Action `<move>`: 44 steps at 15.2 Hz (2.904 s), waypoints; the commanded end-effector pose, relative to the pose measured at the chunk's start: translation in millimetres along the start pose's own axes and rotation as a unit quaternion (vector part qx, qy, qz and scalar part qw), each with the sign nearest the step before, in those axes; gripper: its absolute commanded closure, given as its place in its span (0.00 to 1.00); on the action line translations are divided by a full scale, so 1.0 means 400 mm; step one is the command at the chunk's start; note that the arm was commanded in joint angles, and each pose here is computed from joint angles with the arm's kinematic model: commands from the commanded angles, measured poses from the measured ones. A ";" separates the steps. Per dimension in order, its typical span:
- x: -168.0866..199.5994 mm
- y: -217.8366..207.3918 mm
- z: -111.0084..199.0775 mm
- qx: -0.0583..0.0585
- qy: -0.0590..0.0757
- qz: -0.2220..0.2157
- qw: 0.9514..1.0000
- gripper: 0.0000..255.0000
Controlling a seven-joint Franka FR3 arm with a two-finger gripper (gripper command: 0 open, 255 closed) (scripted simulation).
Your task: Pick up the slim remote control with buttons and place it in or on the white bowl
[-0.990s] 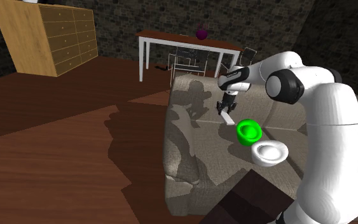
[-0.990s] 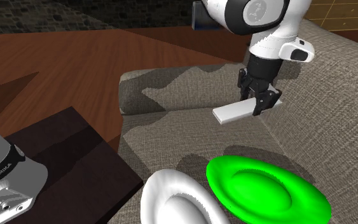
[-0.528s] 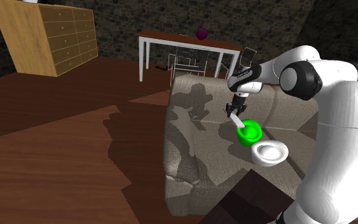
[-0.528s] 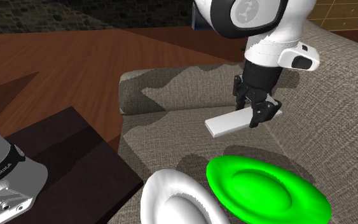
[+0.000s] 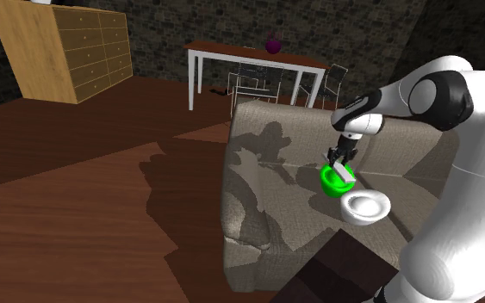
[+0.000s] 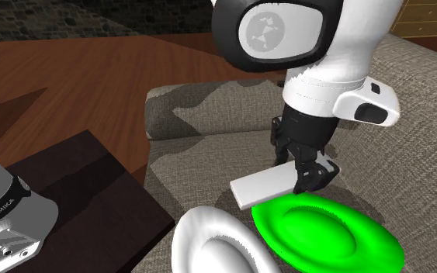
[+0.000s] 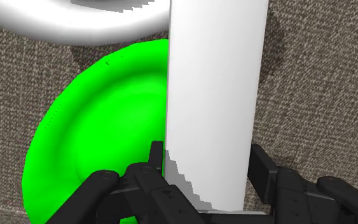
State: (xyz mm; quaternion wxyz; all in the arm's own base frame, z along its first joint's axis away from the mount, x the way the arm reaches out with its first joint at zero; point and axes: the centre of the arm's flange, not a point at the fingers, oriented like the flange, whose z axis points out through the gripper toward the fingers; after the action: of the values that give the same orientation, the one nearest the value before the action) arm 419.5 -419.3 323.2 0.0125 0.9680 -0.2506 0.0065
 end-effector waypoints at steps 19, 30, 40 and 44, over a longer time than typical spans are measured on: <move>-0.283 0.250 0.096 0.000 0.000 -0.001 1.000 1.00; -0.284 0.248 0.179 0.000 0.000 -0.001 1.000 1.00; -0.284 0.248 0.146 0.000 0.000 -0.001 1.000 0.00; -0.284 0.248 0.054 0.000 0.000 -0.001 1.000 0.00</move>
State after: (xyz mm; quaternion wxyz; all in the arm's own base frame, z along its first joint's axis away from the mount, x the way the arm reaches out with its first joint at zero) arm 272.8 -451.7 295.0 0.0125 0.9682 -0.2497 0.0075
